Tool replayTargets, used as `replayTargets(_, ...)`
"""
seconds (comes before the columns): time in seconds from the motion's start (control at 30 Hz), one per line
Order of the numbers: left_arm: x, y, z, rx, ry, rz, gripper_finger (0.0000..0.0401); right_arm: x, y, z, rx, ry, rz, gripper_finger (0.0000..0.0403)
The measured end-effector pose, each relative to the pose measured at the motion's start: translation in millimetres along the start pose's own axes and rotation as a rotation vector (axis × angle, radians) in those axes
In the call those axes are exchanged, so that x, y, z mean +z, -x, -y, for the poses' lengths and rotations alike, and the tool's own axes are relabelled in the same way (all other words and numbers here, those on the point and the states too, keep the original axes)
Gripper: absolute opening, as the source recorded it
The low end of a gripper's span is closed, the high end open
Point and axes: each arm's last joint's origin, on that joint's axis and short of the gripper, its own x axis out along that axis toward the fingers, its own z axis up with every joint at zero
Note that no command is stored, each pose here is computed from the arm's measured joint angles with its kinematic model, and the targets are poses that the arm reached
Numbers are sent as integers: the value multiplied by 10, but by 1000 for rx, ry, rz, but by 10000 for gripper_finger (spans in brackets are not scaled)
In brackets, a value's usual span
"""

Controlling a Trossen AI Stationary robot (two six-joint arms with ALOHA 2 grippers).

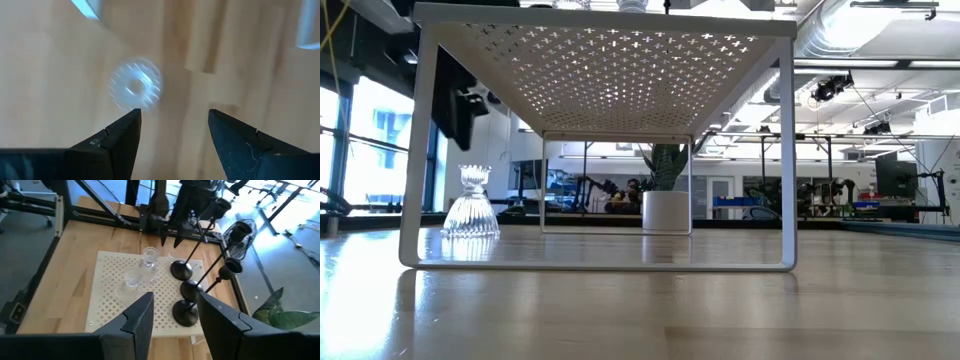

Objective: Pick & Place candle stick holders
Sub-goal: Put the transparent glass candle holder on the shelf

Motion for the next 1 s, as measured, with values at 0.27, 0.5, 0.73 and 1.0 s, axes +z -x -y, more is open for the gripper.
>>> replayTargets(0.27, 73, -94, 43, 29, -85, 79, 227, 1, 0, 8, -29, 1, 4, 144)
replayTargets(0.5, 89, -127, 36, 24, -85, 68, 227, 1, 3, 11, -30, 1, 5, 144)
replayTargets(0.73, 89, -159, 49, -37, -49, 46, 227, 0, 3, 12, -33, 2, 4, 144)
replayTargets(1.0, 128, -226, 25, -18, -45, 28, 227, -4, 3, 12, -33, 4, 0, 144)
